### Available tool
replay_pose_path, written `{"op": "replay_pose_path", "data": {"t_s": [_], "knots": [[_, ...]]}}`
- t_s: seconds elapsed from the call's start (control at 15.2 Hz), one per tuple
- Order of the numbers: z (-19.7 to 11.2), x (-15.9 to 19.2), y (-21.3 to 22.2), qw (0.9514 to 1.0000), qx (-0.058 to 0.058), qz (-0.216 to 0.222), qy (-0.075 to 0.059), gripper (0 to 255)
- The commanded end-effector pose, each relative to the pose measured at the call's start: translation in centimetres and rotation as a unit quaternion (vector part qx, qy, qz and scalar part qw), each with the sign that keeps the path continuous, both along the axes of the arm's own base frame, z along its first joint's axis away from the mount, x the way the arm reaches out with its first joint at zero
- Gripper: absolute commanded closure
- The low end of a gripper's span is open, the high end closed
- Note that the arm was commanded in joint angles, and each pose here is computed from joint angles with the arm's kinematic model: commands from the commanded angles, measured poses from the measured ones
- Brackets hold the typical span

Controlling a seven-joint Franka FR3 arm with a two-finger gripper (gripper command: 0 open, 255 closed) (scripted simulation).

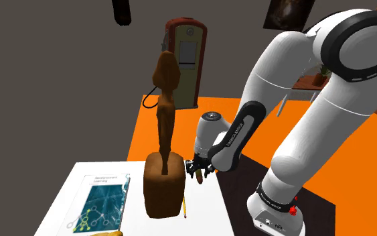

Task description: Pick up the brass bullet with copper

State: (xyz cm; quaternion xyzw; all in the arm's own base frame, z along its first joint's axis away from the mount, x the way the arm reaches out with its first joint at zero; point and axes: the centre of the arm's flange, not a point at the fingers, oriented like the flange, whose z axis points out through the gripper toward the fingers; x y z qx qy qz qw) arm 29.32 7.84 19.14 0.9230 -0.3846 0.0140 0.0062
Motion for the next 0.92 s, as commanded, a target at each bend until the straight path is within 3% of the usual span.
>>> {"op": "replay_pose_path", "data": {"t_s": [0.0,0.53,0.86], "knots": [[-0.1,0.0,0.0,1.0,0.0,0.0,0.0,255],[-0.1,0.0,0.0,1.0,0.0,0.0,0.0,255],[2.6,0.0,0.0,1.0,0.0,0.0,0.0,255]]}}
